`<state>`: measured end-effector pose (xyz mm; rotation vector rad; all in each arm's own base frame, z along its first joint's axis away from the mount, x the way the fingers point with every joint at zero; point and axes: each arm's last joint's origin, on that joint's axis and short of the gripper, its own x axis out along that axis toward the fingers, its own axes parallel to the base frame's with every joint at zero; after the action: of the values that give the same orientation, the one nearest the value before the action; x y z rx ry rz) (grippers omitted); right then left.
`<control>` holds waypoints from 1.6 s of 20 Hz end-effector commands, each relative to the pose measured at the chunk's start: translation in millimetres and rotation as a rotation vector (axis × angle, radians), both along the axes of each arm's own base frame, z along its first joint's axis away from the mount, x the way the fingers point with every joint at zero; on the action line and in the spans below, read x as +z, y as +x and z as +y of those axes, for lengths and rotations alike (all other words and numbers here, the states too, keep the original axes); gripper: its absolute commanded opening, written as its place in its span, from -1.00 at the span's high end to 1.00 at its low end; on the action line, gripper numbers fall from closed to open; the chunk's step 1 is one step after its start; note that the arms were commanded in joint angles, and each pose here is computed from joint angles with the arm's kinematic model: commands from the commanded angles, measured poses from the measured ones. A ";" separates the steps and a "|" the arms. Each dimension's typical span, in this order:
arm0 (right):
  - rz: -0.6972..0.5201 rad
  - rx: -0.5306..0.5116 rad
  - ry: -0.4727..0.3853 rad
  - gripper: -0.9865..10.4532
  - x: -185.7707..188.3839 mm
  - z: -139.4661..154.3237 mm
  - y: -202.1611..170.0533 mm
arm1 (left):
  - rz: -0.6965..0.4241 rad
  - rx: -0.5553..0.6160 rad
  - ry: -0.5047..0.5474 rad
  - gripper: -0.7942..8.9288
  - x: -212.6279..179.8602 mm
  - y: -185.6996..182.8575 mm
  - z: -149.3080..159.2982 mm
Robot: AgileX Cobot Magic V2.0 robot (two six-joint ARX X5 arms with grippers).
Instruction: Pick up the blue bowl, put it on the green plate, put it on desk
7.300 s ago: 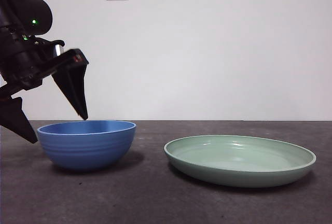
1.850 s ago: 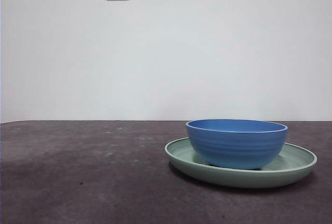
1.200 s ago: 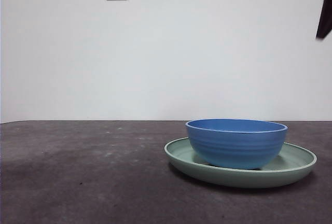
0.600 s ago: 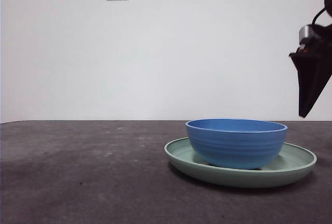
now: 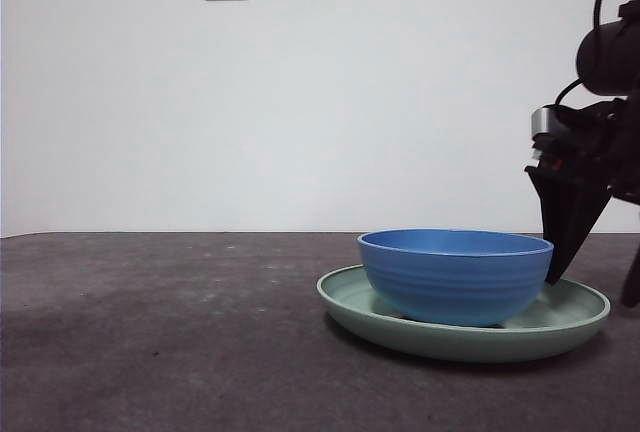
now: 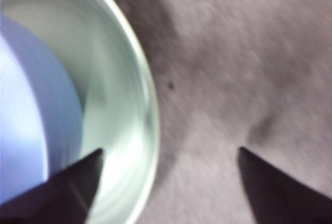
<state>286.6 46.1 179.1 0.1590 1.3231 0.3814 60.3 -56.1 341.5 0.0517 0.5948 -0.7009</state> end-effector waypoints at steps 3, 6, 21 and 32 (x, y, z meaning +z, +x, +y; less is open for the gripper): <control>0.017 0.029 -0.001 0.29 -12.0 8.0 7.3 | -0.011 0.002 -0.015 -0.39 4.3 -0.2 -0.2; 0.026 0.037 0.000 0.52 -17.8 10.4 9.5 | -0.011 0.002 -0.015 -0.39 4.3 -0.3 -0.1; 0.024 0.030 0.060 0.81 14.0 16.0 23.1 | -0.011 0.002 -0.015 -0.39 4.3 -0.3 -0.1; -0.040 0.102 0.210 0.81 31.5 88.1 22.8 | -0.011 0.002 -0.015 -0.39 4.4 -0.3 -0.1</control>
<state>304.3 128.9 211.4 0.2208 1.2465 0.6149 60.3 -56.1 341.5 0.0519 0.5952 -0.7008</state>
